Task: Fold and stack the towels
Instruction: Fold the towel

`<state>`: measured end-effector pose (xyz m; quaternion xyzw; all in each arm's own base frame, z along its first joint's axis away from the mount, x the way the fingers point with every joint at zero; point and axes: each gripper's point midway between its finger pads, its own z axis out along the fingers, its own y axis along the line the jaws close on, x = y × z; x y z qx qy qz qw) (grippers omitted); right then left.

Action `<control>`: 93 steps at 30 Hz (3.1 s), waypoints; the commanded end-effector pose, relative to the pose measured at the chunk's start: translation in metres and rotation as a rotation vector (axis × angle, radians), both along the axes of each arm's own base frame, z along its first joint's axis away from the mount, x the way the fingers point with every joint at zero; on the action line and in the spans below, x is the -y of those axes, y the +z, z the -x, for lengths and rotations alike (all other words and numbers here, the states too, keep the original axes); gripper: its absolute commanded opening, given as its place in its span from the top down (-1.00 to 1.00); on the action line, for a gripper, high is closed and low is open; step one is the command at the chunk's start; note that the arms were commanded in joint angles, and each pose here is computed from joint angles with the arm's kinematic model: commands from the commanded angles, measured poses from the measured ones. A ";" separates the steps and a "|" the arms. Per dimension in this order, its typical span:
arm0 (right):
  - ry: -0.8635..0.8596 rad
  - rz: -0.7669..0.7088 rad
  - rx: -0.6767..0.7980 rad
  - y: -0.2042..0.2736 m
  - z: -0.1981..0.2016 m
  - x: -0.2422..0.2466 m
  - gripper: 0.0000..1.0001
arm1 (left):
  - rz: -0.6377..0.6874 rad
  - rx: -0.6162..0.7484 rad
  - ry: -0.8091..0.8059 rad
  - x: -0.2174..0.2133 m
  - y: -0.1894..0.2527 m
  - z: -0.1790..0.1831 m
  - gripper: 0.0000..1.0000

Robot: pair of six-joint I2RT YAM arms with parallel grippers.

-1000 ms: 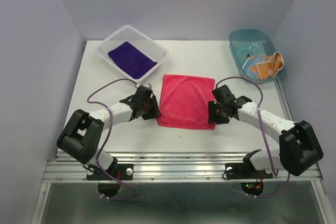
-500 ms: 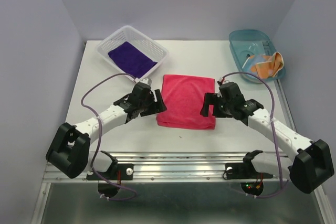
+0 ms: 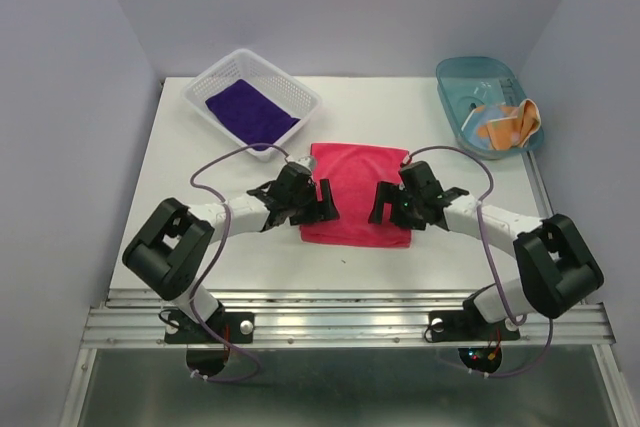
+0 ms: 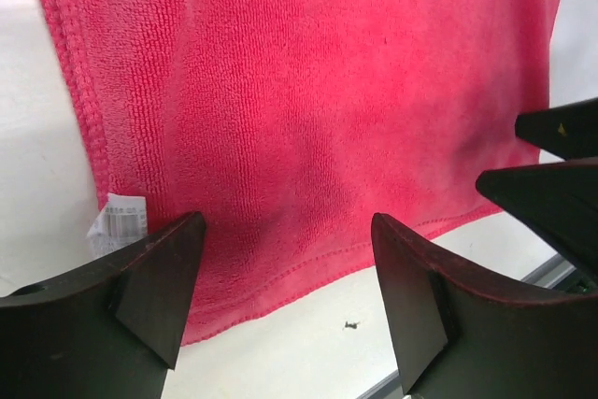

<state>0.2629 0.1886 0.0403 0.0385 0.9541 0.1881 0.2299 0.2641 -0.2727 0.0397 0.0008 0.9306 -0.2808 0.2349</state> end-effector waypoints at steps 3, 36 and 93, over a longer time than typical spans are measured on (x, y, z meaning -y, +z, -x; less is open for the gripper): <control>0.001 -0.096 -0.048 -0.003 0.047 0.004 -1.00 | 0.001 -0.069 -0.028 -0.004 -0.016 0.054 -0.66; -0.171 0.008 0.303 0.085 -0.093 0.052 -1.00 | -0.319 0.218 0.175 -0.030 0.043 -0.117 -0.76; -0.037 0.079 0.182 -0.005 -0.180 0.073 0.23 | -0.334 0.143 0.100 -0.026 -0.021 -0.155 1.00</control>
